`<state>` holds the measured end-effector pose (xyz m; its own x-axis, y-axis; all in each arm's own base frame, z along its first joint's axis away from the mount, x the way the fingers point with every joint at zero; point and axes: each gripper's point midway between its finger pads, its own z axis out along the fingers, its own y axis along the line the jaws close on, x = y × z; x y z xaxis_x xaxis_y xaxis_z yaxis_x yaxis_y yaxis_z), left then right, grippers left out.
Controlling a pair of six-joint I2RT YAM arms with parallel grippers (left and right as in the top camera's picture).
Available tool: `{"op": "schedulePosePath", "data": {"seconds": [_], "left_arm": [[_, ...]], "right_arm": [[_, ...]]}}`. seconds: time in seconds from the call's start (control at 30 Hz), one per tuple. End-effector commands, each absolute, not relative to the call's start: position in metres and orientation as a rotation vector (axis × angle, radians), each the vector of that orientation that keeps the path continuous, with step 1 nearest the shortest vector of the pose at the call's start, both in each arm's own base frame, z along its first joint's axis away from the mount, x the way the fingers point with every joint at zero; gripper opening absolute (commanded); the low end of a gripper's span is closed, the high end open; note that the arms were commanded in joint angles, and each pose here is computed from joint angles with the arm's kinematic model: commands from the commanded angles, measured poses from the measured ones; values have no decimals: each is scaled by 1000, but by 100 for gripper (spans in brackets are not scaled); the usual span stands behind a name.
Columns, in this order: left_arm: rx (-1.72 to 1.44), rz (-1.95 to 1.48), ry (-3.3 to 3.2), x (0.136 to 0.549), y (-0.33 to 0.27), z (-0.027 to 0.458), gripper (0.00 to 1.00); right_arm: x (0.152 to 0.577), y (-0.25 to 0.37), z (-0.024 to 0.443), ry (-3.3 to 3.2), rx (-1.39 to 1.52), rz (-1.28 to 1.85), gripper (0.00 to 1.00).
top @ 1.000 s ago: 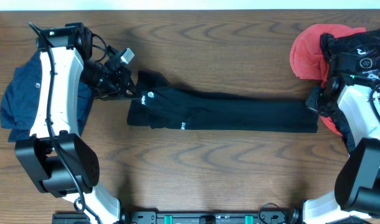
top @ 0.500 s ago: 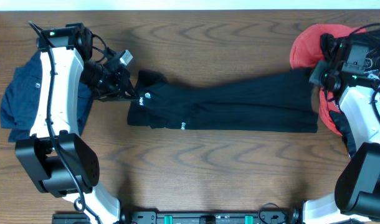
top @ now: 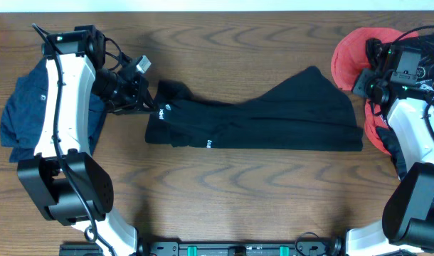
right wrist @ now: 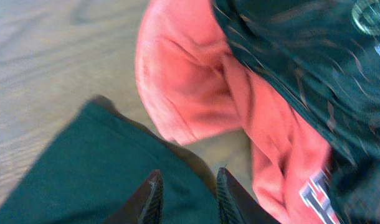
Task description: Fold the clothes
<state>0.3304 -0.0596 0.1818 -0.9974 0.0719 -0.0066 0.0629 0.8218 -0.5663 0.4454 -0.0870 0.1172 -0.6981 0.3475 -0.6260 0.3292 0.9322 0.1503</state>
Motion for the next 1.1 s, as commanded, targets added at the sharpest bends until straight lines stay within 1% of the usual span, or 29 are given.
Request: {"op": "schedulePosePath", "data": {"seconds": [0.0,0.17,0.27,0.3,0.47,0.77,1.07], "left_arm": [[-105,916,-2995,329,-56,183,6],[-109,916,-3001,331,-56,183,6],[-109,916,-3001,331,-56,183,6],[-110,916,-3003,331,-56,183,6],[-110,916,-3005,332,-56,183,6],[-112,916,-3008,332,-56,182,6],[-112,916,-3008,332,-56,183,6]], "right_arm": [[461,-58,109,2412,279,121,30],[484,-30,77,2412,166,164,43],[500,-6,58,2384,84,236,46],[505,-2,53,2373,72,240,49],[525,11,33,2314,34,234,54],[538,8,17,2271,41,192,56],[544,14,12,2246,29,187,52]]}}
